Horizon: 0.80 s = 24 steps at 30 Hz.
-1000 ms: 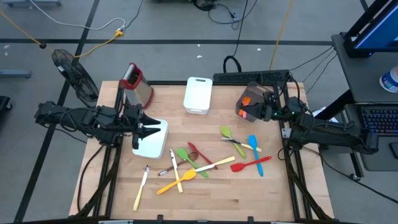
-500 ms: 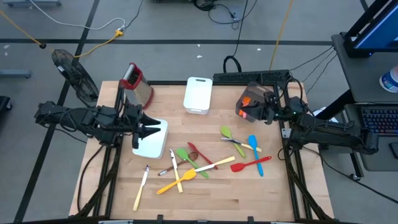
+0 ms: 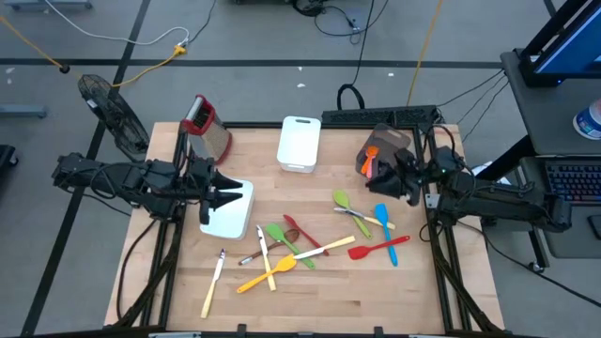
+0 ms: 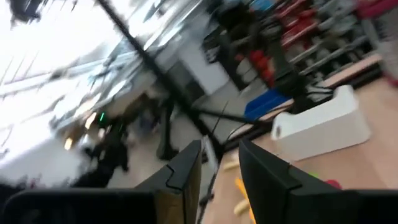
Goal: Pick & Place Kitchen Items
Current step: Put the red spatula into the black bin
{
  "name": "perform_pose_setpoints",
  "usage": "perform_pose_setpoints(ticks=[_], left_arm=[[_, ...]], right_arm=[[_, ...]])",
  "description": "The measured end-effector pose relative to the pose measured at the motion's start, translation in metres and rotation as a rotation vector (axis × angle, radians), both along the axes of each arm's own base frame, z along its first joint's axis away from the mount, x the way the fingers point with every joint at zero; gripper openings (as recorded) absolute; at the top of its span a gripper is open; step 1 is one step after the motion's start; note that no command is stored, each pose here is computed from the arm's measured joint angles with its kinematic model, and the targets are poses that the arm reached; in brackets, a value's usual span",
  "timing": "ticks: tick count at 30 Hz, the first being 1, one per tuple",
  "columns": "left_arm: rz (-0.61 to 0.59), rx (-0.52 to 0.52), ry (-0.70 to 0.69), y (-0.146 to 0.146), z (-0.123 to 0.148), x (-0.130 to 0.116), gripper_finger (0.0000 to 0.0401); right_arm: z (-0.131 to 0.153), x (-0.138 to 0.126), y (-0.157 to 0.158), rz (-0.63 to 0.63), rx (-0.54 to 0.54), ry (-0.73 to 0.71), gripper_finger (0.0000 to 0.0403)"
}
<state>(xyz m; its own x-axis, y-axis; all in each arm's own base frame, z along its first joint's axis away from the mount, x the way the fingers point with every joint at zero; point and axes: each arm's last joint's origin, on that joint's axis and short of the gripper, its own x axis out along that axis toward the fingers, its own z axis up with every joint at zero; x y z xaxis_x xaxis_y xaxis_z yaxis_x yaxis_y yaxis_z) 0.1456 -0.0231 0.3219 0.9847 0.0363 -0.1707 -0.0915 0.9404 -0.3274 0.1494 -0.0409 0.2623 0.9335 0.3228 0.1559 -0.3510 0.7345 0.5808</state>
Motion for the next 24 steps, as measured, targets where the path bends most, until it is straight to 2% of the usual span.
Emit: perform_pose_setpoints(ticks=[4, 8, 16, 20, 24], left_arm=[[0.0, -0.001, 0.0, 0.0, 0.0, 0.0, 0.0157], [-0.003, -0.001, 0.003, 0.0, 0.0, 0.0, 0.0157], [-0.016, 0.072, 0.006, 0.0, 0.0, 0.0, 0.0157], [-0.02, 0.087, 0.007, 0.0, 0.0, 0.0, 0.0157], [-0.107, 0.076, 0.006, -0.003, 0.0, 0.0, 0.0157]], right_arm=[[-0.001, 0.001, 0.003, 0.01, -0.08, -0.016, 0.0102], [-0.009, 0.003, 0.009, 0.069, -0.12, 0.034, 0.0114], [-0.014, 0.006, 0.025, 0.155, -0.219, 0.038, 0.015], [-0.001, 0.008, 0.032, 0.18, -0.26, -0.016, 0.0162], [0.016, 0.009, 0.036, 0.148, -0.299, -0.038, 0.0169]])
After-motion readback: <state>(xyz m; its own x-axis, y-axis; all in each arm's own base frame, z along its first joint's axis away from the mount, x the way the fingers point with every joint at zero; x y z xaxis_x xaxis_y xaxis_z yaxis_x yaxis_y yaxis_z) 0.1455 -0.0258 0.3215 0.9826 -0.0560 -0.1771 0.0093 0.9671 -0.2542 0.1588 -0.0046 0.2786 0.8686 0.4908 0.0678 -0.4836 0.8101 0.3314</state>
